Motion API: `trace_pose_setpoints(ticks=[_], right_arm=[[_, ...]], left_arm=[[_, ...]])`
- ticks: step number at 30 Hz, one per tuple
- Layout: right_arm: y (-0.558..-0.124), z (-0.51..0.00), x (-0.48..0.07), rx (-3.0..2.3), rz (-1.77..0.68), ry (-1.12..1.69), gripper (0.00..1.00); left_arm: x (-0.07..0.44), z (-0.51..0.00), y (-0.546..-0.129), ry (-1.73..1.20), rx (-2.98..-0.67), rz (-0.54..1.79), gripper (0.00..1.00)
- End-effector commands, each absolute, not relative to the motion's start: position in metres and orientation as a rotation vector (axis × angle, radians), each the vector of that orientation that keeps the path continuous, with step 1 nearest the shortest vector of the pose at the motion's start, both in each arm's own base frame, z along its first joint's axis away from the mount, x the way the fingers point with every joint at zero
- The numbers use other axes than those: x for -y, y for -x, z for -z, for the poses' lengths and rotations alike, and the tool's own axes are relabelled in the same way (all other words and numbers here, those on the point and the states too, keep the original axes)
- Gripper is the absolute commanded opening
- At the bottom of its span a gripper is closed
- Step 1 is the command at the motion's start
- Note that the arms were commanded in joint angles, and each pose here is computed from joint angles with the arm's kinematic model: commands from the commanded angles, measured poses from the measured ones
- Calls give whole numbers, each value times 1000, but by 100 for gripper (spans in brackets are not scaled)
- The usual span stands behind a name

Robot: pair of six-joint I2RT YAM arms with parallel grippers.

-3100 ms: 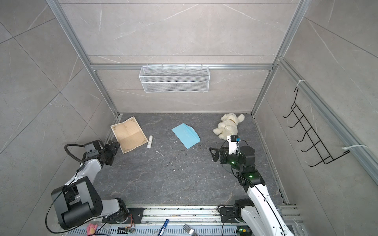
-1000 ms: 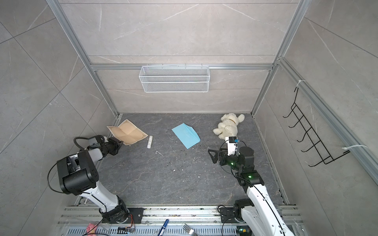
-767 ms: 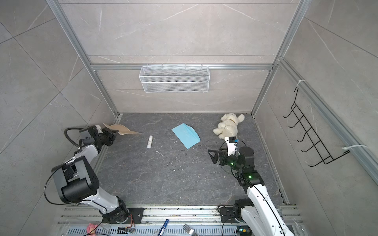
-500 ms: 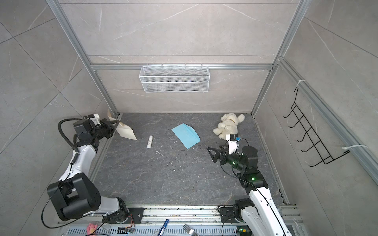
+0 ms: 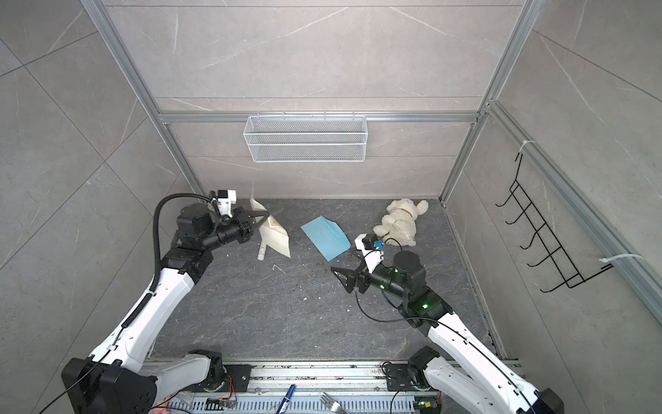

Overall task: Place the letter into the envelope and seal it
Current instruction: 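Grasp the cream letter's edge with the left gripper and lift it, then carry the letter toward the right gripper while the right gripper grasps its other edge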

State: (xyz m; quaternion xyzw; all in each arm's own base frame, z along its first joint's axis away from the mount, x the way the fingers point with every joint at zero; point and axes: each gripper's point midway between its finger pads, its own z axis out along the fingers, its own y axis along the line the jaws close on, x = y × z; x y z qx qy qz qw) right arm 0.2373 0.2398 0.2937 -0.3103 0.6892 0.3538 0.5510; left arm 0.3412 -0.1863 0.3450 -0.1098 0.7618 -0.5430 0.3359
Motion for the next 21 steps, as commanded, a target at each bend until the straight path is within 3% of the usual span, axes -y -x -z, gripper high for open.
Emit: trace_pose_setpoints(ticks=[1, 10, 21], right_arm=[[-244, -299, -259, -1511, -700, 806, 91], [-252, -288, -306, -1492, -558, 809, 82], [-285, -278, -310, -1485, -350, 700, 67]], left_arm=[[201, -342, -339, 360, -1975, 1471, 0], [226, -329, -319, 432, -1945, 1453, 0], [246, -319, -313, 429, -1988, 1516, 0]])
